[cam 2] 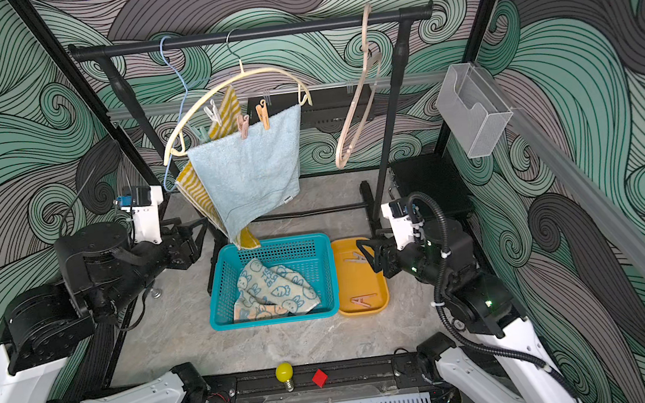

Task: Remove the clothespins securing towels to the hanger
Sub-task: Place the hanger on the clothesline, then pick up the hanger from the clothesline.

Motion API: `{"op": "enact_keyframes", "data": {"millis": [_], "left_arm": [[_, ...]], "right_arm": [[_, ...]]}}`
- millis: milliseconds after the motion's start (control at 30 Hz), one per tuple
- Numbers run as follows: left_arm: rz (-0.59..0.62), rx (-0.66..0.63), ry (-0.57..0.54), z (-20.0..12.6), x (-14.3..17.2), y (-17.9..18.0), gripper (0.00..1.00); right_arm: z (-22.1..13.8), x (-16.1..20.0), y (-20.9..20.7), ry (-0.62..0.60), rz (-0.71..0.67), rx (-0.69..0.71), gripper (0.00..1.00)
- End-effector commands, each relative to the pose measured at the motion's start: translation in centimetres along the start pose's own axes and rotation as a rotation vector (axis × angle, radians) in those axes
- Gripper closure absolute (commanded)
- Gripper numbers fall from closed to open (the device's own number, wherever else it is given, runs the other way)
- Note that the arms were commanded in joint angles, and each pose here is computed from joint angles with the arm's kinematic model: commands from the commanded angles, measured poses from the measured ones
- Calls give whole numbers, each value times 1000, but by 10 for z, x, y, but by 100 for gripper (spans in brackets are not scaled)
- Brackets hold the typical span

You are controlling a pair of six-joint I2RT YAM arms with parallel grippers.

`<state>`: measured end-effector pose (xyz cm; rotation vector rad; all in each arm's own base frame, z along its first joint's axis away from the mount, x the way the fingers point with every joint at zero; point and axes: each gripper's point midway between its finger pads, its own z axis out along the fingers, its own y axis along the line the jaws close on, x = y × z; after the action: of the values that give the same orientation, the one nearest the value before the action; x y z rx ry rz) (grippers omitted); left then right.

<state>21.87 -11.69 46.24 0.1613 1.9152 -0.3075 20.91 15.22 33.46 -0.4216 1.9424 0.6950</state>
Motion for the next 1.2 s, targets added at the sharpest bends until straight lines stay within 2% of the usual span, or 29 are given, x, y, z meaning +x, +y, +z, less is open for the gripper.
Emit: {"op": "enact_keyframes", "data": {"millis": [0,267,467,733,767,967,1167], "left_arm": [[45,-26,-20,-8,-16,6,37],[27,64,-117,-8,-82,-15,35],[-1,73,-167,5,-115,-6,33],[-190,183,-178,24,-138,27,31],[-203,196,-161,36,-138,30,31],[-215,367,-106,53,-136,12,31],[-211,370,-83,54,-128,12,31]], "right_arm": [[11,-15,22,-43,-30,-104,35],[37,-34,54,6,-65,-242,33],[63,-37,71,59,-61,-321,33],[73,-27,75,64,-52,-311,33],[71,-26,74,64,-53,-303,33],[61,-21,71,66,-65,-278,32],[59,-21,69,57,-64,-270,31]]}}
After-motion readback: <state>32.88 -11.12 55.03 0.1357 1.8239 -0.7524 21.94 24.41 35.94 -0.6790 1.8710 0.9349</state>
